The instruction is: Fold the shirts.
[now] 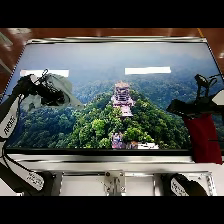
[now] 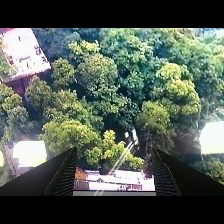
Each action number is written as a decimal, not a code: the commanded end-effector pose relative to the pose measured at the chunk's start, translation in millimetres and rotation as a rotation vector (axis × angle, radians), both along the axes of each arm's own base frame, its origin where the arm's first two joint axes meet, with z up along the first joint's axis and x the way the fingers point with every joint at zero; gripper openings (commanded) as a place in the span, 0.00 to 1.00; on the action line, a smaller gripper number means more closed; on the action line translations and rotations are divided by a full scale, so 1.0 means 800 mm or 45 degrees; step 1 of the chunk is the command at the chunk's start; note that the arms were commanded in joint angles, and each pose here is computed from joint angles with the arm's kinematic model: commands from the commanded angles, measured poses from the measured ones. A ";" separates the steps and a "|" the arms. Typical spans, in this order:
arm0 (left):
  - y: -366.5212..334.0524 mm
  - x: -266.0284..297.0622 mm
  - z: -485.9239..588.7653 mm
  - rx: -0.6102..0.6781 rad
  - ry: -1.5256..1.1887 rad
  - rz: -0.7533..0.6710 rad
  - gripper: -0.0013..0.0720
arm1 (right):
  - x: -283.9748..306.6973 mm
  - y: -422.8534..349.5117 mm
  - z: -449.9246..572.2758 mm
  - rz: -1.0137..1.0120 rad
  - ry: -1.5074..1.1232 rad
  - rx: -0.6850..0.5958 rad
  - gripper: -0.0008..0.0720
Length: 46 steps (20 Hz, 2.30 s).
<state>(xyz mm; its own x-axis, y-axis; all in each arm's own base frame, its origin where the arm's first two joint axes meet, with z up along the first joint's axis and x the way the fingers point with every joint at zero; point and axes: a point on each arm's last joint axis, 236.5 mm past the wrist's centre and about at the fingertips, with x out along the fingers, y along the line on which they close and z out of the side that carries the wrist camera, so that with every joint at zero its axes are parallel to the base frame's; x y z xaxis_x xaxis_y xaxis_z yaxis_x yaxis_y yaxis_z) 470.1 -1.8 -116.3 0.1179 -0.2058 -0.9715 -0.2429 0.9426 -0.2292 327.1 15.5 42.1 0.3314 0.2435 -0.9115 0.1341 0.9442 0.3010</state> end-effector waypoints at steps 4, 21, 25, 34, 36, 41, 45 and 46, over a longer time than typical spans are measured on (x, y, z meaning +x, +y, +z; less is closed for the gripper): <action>0.000 -0.018 -0.015 0.003 0.087 -0.025 0.16 | 0.000 0.000 0.000 -0.006 0.001 0.002 0.83; -0.276 -0.085 0.275 -0.311 -0.500 -0.722 0.06 | -0.051 0.051 0.005 0.123 0.198 0.206 0.83; -0.439 -0.205 0.242 -0.399 -0.409 -1.095 0.06 | -0.099 0.049 0.000 0.194 0.393 0.191 0.83; -0.442 -0.215 0.168 -0.372 -0.139 -0.949 0.90 | -0.099 0.017 -0.012 0.190 0.398 0.042 0.83; -0.360 -0.179 0.175 -0.322 -0.092 -0.873 0.90 | -0.097 -0.001 -0.017 0.196 0.387 -0.037 0.83; -0.144 -0.131 0.164 -0.283 0.099 -0.346 0.98 | -0.077 -0.005 -0.018 0.213 0.297 -0.067 0.83; -0.090 -0.098 0.130 -0.284 0.024 -0.091 0.99 | -0.043 0.019 -0.007 0.187 0.146 0.036 0.83; -0.089 -0.087 0.123 -0.277 -0.007 -0.075 0.99 | -0.033 0.026 -0.002 0.178 0.101 0.066 0.83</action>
